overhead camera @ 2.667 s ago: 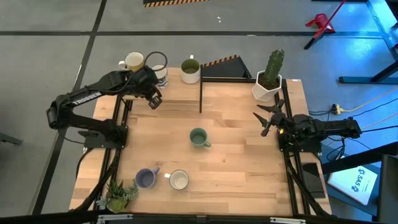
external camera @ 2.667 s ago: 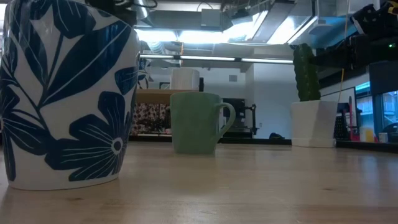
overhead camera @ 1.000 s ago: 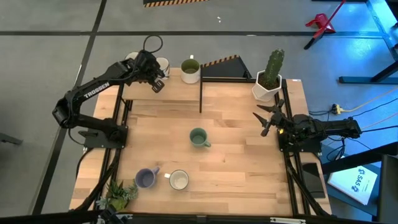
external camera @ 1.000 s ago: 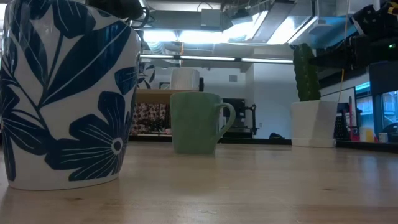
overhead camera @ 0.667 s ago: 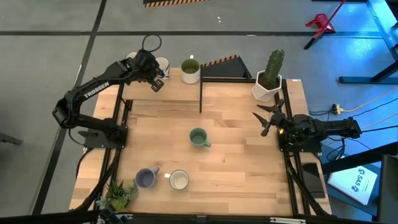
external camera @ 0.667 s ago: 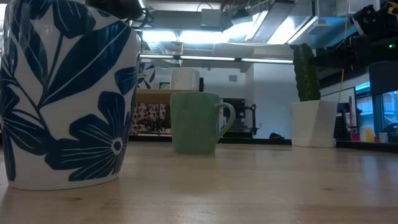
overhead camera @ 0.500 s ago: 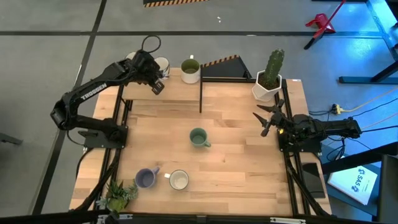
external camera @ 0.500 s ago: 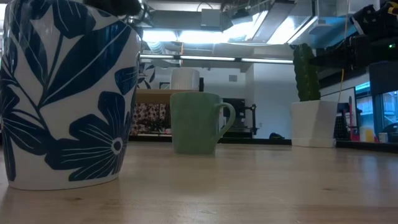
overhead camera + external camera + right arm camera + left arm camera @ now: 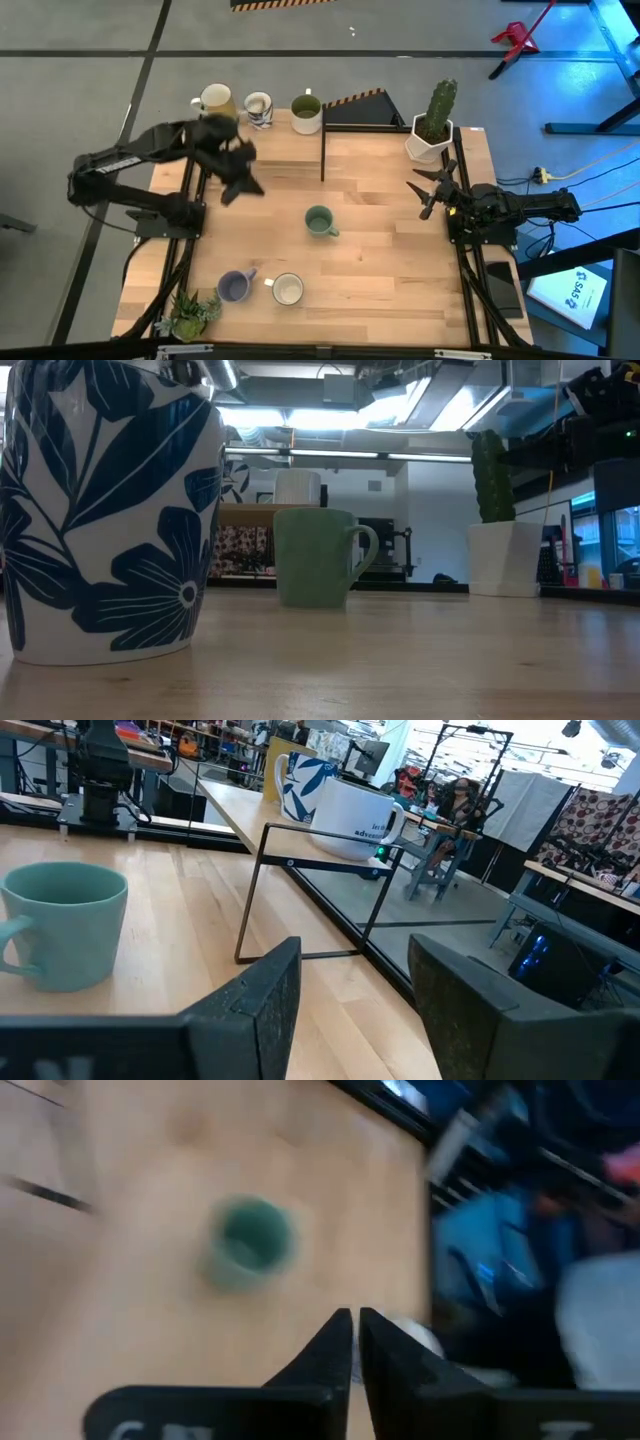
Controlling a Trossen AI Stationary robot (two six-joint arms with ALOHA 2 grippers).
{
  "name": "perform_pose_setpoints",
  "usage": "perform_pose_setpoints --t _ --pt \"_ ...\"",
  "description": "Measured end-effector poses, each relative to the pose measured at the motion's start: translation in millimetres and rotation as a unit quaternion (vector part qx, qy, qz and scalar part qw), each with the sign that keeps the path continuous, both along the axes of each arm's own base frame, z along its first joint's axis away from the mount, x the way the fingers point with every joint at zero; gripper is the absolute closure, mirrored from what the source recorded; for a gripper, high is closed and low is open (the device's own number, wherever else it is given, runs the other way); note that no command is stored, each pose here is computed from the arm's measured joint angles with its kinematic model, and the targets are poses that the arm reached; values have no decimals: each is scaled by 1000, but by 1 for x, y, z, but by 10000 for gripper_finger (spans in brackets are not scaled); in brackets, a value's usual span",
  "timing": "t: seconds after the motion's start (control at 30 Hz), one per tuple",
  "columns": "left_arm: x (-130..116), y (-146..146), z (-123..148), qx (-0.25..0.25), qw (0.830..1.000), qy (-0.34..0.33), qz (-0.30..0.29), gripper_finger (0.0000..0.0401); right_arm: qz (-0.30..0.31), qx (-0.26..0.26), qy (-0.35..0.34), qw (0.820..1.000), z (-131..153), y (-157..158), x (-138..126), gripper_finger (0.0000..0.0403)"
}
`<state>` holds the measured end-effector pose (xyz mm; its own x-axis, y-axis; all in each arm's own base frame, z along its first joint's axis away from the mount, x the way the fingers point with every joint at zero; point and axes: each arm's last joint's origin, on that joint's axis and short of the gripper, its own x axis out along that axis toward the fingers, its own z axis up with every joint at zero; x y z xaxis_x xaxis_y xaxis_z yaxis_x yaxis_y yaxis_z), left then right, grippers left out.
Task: Place coffee mugs
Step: Put the blue mug on the shelf
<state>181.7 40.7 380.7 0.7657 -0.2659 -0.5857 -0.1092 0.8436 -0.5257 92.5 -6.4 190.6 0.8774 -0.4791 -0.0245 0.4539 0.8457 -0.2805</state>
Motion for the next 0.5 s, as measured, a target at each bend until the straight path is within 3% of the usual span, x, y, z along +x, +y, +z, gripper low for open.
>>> perform_pose_setpoints --t 0.23,0.5 --pt "0 -71 -3 -46 995 64 -65 328 0 0 0 1000 0 0 0 226" --pt "-8 -124 -21 -33 982 180 -51 274 0 0 0 1000 0 0 0 226"
